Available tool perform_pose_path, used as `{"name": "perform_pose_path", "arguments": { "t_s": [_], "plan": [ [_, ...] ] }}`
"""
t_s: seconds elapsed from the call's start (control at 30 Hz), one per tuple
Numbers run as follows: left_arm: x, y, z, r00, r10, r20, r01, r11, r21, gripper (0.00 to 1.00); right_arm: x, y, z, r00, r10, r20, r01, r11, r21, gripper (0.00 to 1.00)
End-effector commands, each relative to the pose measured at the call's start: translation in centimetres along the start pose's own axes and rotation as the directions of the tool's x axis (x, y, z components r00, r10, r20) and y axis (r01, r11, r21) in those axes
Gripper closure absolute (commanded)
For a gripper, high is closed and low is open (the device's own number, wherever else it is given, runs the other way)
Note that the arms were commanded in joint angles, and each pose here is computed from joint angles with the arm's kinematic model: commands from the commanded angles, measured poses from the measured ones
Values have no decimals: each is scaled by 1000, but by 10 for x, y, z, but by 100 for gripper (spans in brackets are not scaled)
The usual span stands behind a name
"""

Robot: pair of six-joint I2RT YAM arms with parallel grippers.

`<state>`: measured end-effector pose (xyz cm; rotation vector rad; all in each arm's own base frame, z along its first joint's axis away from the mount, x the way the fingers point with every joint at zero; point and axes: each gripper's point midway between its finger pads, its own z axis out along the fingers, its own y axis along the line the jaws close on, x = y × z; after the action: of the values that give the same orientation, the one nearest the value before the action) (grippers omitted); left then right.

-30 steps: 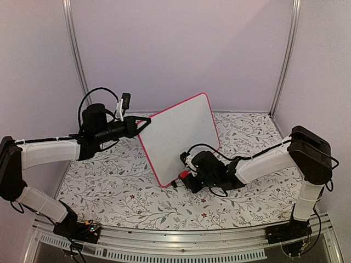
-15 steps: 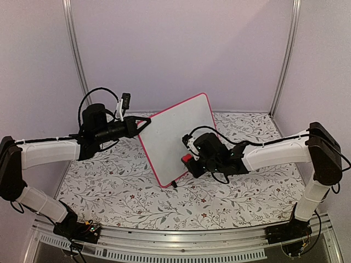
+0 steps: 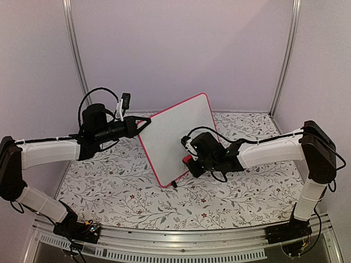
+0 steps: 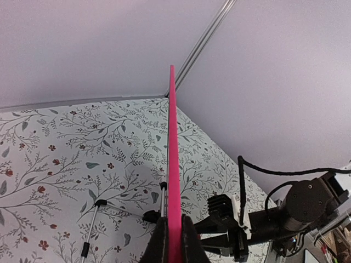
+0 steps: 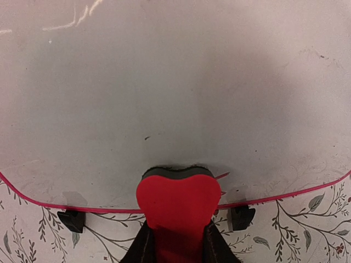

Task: Erase the whiteboard
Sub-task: Erase the whiteboard at the center of the board.

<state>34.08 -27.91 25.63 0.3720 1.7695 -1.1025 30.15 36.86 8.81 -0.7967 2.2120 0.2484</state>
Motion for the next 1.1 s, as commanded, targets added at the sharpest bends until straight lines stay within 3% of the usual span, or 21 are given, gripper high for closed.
{"name": "perform_pose_path", "arguments": {
  "t_s": [0.0, 0.67, 1.07],
  "plan": [
    [-21, -28, -1, 998, 31, 49, -34, 996, 80, 100, 12, 3, 10, 999, -6, -37, 5, 1000, -29, 77],
    [-21, -28, -2, 998, 27, 49, -31, 996, 81, 100, 70, 11, 24, 986, -9, -166, -5, 997, -82, 77],
    [-20, -27, -1, 998, 27, 48, -31, 996, 81, 100, 11, 9, 4, 999, -10, -52, 7, 998, -65, 77]
  ]
}}
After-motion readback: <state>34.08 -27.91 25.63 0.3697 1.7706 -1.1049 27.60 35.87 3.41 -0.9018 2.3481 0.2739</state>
